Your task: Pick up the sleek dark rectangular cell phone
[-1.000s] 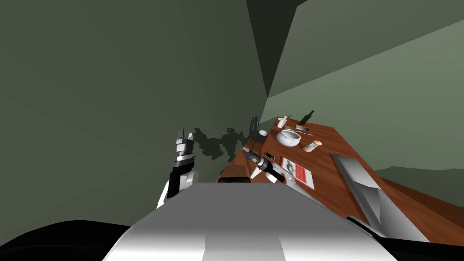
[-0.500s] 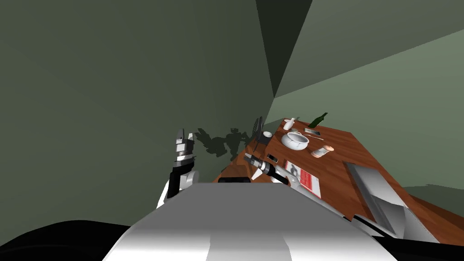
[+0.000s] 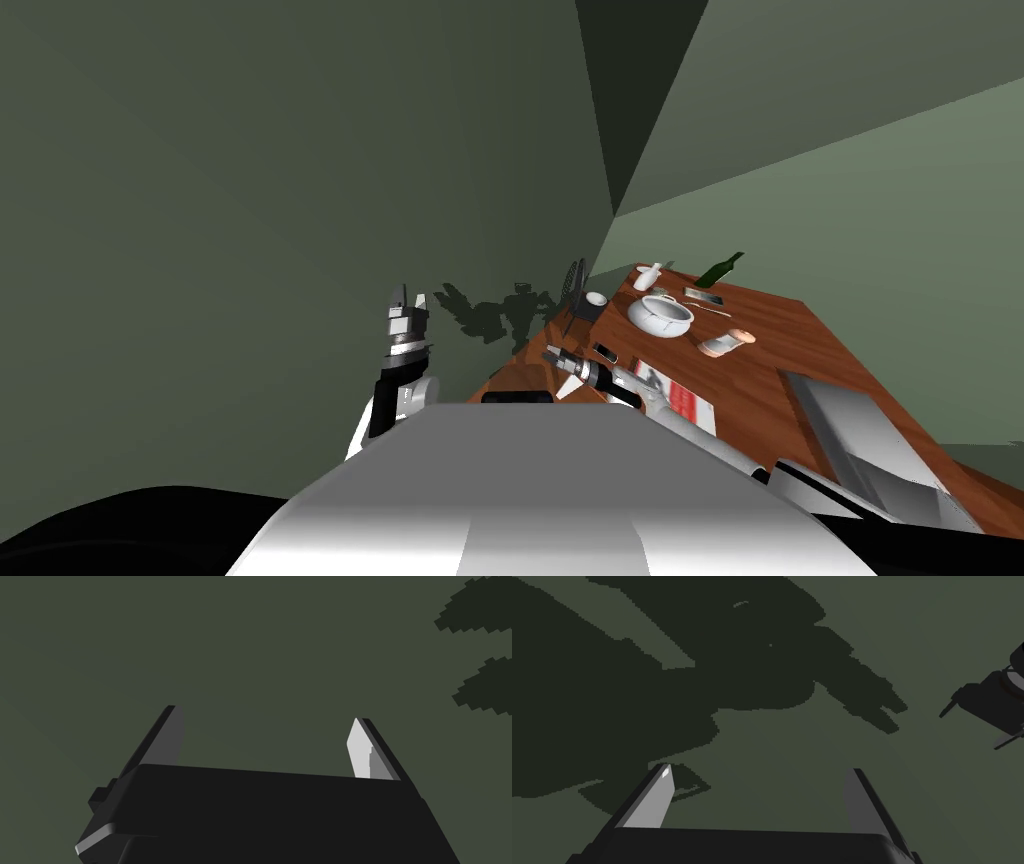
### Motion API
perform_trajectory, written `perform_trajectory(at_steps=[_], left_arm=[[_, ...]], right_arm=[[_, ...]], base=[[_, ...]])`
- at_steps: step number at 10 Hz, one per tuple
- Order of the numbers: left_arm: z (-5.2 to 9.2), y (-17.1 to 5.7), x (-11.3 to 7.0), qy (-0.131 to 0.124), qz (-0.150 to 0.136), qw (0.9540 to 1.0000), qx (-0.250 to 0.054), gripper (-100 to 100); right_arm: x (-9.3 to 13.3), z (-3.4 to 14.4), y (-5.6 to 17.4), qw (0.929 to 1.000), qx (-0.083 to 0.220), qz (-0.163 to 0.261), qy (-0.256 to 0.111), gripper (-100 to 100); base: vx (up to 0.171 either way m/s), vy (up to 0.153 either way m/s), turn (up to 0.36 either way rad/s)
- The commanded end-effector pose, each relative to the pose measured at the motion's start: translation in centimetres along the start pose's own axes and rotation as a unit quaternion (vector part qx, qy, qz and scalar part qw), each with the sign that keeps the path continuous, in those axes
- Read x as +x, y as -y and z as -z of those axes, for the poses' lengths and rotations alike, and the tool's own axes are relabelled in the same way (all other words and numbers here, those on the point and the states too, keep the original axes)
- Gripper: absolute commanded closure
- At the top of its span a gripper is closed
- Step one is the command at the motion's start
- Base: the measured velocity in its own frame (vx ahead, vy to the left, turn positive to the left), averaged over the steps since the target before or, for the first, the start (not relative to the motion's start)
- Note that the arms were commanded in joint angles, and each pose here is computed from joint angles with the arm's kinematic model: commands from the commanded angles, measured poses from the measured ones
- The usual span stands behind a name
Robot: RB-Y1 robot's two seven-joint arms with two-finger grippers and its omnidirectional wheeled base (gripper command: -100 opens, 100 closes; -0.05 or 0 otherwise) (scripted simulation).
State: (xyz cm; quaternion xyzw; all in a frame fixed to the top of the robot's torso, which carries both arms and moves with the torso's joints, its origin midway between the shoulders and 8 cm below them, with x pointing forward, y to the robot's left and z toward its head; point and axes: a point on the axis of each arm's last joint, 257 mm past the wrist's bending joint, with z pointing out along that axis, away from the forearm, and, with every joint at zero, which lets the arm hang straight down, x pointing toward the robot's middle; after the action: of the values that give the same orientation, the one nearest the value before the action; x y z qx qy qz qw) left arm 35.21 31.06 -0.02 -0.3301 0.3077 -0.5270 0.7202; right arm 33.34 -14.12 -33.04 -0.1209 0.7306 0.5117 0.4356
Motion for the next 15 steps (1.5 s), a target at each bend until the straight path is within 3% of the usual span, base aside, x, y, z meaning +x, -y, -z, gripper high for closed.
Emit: perform_trajectory(at_steps=[1,2,3,5,6,8,9,10,11,14,15], left_arm=[[0.0,0.0,0.0,0.0,0.0,1.0,0.0,0],[0.0,0.0,0.0,0.0,0.0,1.0,0.0,0],[0.0,0.0,0.0,0.0,0.0,1.0,0.0,0],[0.0,0.0,0.0,0.0,0.0,1.0,0.0,0],[0.0,0.0,0.0,0.0,0.0,1.0,0.0,0],[0.0,0.0,0.0,0.0,0.0,1.0,0.0,0],[0.0,0.0,0.0,0.0,0.0,1.0,0.0,0],[0.0,0.0,0.0,0.0,0.0,1.0,0.0,0],[0.0,0.0,0.0,0.0,0.0,1.0,0.0,0],[0.0,0.0,0.0,0.0,0.0,1.0,0.0,0],[0.0,0.0,0.0,0.0,0.0,1.0,0.0,0]], right_arm=[[2.0,2.2,2.3,0.9987,0.028,0.011,-0.042,-100],[2.4,2.8,3.1,0.9982,0.039,0.007,-0.045,-100],[3.7,4.7,5.0,0.9945,0.062,0.021,-0.082,-100],[4.2,5.5,5.9,0.9933,0.075,0.017,-0.086,-100],[5.1,7.6,7.6,0.9875,0.096,0.032,-0.121,-100],[5.5,8.5,8.6,0.9855,0.11,0.027,-0.126,-100],[6.3,11.1,10.5,0.9769,0.135,0.042,-0.16,-100],[6.5,11.8,11.1,0.975,0.146,0.039,-0.163,-100],[6.8,14.1,12.5,0.9657,0.164,0.055,-0.194,-100],[7.2,15.3,13.4,0.962,0.18,0.05,-0.198,-100],[7.3,17.8,14.7,0.9506,0.201,0.065,-0.228,-100]], base=[[-0.005,-0.018,0.25],[-0.001,-0.03,0.152],[0.007,-0.029,0.2],[0.009,-0.021,0.079],[0.014,-0.01,0.233],[0.015,-0.014,0.055],[0.015,-0.004,0.229],[0.024,-0.015,0.15],[0.035,-0.019,0.221],[0.016,-0.01,0.018],[0.016,-0.002,0.192]])
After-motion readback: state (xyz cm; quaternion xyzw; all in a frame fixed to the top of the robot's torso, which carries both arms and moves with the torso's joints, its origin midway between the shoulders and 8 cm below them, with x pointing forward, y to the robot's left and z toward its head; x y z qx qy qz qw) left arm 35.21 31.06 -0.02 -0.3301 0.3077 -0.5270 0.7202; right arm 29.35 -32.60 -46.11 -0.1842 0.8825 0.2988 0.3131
